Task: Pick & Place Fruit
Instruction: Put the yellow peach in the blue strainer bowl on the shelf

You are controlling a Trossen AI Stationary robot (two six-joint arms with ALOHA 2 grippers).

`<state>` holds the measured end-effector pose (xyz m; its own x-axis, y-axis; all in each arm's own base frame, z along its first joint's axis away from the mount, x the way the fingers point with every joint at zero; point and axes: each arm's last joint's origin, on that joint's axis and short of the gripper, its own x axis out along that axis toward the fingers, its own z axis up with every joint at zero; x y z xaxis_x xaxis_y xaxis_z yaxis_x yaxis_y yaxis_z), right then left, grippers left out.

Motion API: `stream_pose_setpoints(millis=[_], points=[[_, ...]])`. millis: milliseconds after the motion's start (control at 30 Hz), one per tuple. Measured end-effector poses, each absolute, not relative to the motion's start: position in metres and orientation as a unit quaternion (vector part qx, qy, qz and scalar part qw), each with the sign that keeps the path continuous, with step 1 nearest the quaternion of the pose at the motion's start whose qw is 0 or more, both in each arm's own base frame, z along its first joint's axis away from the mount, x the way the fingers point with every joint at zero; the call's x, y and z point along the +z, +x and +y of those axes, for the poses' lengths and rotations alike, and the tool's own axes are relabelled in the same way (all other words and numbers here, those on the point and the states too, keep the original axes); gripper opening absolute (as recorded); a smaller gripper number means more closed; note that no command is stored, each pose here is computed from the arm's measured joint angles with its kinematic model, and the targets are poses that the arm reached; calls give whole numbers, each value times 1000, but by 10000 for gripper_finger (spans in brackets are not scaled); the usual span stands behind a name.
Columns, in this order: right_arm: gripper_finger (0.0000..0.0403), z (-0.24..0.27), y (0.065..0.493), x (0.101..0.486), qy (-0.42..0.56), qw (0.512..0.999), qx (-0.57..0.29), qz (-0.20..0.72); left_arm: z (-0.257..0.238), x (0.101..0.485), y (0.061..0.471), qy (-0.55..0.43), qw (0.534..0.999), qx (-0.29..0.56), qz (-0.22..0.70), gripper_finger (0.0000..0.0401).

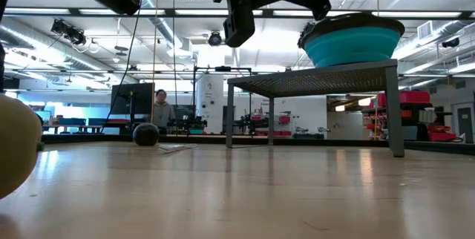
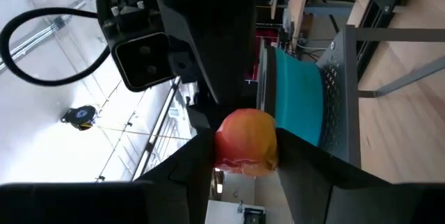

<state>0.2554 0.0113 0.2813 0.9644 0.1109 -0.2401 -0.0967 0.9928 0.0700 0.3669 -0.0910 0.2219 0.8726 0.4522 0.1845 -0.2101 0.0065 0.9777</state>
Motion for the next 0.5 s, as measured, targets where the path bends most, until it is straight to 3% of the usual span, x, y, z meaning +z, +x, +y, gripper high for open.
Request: stream_pose_setpoints(millis=[500], points=[[260,12,271,271,46,991,49,118,-91,222,367,662,705,238,94,151]])
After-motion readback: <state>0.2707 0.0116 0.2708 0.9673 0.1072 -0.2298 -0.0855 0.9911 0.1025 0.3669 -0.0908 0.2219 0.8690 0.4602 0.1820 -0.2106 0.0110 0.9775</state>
